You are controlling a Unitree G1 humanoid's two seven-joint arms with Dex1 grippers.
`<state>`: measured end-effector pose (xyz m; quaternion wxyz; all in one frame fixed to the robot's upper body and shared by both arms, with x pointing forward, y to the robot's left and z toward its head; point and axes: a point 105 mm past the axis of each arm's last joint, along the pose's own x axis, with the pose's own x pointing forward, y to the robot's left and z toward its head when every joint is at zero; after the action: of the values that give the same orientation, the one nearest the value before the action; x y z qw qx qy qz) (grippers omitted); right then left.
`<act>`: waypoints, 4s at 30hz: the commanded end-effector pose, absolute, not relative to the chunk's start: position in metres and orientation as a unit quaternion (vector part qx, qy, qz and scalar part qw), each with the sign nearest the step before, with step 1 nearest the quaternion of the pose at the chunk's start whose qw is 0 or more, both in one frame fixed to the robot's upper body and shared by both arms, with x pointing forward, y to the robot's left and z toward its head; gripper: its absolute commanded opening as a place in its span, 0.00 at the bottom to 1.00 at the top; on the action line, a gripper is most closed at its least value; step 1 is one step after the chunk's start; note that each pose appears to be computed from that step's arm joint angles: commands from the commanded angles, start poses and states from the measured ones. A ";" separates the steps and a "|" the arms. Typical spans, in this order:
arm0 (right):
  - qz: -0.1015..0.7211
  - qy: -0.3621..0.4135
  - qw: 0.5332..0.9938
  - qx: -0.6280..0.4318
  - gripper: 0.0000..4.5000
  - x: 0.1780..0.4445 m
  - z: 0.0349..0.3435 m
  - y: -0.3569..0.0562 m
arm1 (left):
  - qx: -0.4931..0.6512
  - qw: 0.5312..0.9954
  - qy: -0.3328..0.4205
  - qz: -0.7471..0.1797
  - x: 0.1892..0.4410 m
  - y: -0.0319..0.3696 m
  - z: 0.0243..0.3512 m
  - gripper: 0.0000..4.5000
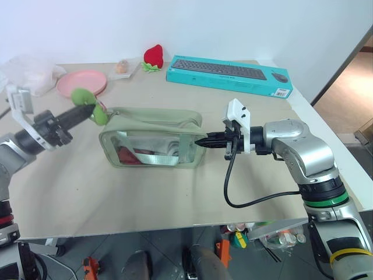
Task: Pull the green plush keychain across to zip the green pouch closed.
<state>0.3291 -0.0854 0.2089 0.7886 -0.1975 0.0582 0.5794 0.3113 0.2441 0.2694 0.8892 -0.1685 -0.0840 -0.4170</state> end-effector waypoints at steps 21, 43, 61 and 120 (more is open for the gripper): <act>0.572 0.037 0.795 -0.200 0.00 0.326 0.218 -0.085 | -0.063 0.869 -0.076 -0.485 0.320 0.177 0.285 0.67; 0.581 0.039 0.788 -0.199 0.00 0.326 0.216 -0.079 | -0.056 0.918 0.032 -0.390 0.301 0.259 0.219 0.67; 0.577 0.046 0.791 -0.198 0.00 0.325 0.215 -0.083 | -0.065 0.892 0.026 -0.447 0.307 0.224 0.218 0.01; 0.662 0.039 0.743 -0.088 0.91 0.362 0.281 0.053 | -0.059 0.896 0.029 -0.439 0.304 0.208 0.209 0.00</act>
<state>0.3686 0.0489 0.2708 0.7509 -0.0807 0.0610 0.6526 0.3075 0.2091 0.2012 0.8983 -0.0676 0.0454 -0.4318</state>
